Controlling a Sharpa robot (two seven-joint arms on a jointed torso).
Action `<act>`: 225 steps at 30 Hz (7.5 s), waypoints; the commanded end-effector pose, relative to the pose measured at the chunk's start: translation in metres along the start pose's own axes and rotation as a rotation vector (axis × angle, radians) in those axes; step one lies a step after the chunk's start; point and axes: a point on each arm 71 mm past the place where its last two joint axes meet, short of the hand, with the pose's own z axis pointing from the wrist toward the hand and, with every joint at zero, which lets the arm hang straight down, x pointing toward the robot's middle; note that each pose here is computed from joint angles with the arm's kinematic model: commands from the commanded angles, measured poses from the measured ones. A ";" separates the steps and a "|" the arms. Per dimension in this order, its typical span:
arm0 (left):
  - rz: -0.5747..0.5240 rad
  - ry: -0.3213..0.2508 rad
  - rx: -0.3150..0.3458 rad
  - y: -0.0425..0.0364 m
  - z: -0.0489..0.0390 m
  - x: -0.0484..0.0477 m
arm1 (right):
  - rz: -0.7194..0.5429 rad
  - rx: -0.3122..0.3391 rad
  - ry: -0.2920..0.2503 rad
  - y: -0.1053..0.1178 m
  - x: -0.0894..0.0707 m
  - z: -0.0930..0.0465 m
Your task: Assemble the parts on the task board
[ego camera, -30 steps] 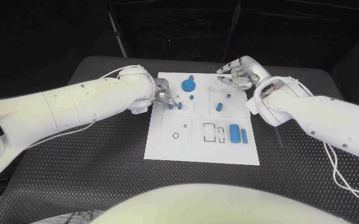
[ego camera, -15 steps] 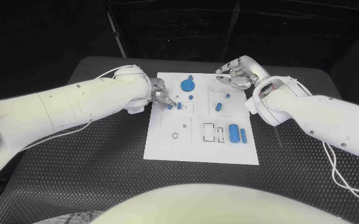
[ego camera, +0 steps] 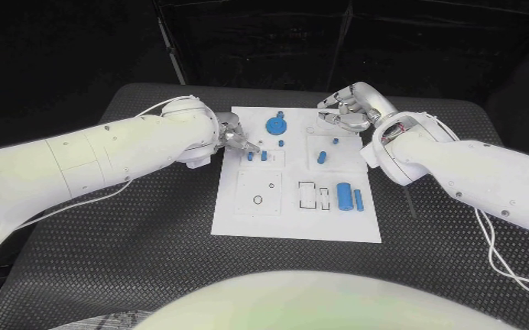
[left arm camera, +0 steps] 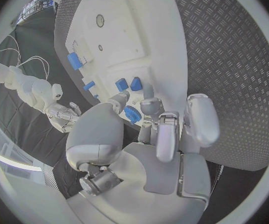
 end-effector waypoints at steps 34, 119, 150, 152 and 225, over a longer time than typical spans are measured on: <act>0.208 -0.401 0.650 -0.0703 0.0050 -0.0220 | 0.010 -0.018 0.008 0.005 0.002 0.001; 0.301 -0.322 0.579 -0.0759 0.0339 -0.0036 | 0.014 -0.027 0.015 0.009 0.005 0.003; 0.206 -0.276 0.474 -0.0205 0.0115 -0.0192 | 0.010 -0.020 0.011 0.005 0.003 0.002; 0.206 -0.269 0.466 -0.0175 0.0121 -0.0188 | 0.010 -0.020 0.011 0.005 0.003 0.002; 0.206 -0.225 0.450 -0.0217 0.0228 -0.0110 | 0.010 -0.021 0.013 0.006 0.004 0.003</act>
